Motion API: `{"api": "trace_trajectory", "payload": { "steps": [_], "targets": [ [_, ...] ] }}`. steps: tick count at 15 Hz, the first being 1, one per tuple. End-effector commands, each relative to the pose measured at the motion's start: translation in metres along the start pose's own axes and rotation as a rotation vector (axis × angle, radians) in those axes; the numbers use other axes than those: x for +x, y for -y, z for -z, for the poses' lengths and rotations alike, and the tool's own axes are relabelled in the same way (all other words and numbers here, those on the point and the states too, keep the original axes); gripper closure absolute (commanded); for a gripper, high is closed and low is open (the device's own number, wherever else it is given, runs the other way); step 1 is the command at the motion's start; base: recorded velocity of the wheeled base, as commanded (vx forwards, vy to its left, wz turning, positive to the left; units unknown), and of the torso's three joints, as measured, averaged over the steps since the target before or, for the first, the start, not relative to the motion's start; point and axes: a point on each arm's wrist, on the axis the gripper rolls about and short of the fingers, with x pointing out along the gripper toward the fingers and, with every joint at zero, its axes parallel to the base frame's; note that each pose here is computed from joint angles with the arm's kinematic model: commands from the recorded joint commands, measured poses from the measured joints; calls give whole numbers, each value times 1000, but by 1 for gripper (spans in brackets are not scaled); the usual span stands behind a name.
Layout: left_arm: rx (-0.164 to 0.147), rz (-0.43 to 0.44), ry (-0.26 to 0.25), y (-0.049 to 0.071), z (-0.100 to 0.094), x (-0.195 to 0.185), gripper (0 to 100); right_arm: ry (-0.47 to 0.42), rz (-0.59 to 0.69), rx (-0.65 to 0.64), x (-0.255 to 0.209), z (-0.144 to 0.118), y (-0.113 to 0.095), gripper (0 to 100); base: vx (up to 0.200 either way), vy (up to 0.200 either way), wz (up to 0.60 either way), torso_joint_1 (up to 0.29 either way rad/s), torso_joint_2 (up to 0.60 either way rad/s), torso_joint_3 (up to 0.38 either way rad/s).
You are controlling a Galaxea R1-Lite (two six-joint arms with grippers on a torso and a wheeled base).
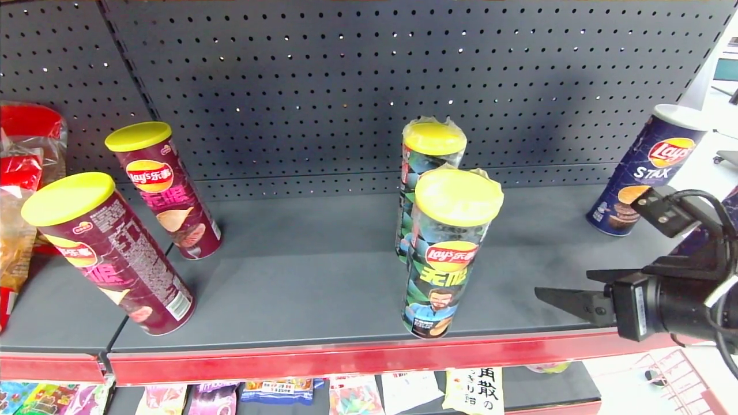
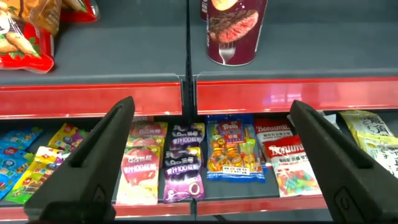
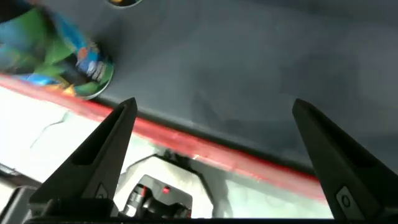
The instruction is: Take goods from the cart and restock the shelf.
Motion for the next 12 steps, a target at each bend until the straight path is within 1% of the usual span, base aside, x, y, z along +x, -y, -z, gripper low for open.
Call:
{"api": "trace_trajectory", "payload": {
  "steps": [1,2,4,7,9,11,12],
  "targets": [
    [-1,-1,1,0,0,0,0,-45,-13,-20,21,-6,-5,0,0,0,0,0,0,0],
    [-1,-1,1,0,0,0,0,-65,-9,-27,29,-8,-6,0,0,0,0,0,0,0],
    [-1,-1,1,0,0,0,0,-76,27,-86,44,-7,-7,0,0,0,0,0,0,0],
    [-1,-1,1,0,0,0,0,-51,37,-98,58,-9,-9,0,0,0,0,0,0,0],
    [-1,-1,1,0,0,0,0,-46,9,-120,59,-11,-18,0,0,0,0,0,0,0],
    [-1,-1,1,0,0,0,0,-51,12,-129,58,-9,-21,0,0,0,0,0,0,0],
    [-1,-1,1,0,0,0,0,-54,9,-149,59,-6,-29,0,0,0,0,0,0,0]
  ]
}}
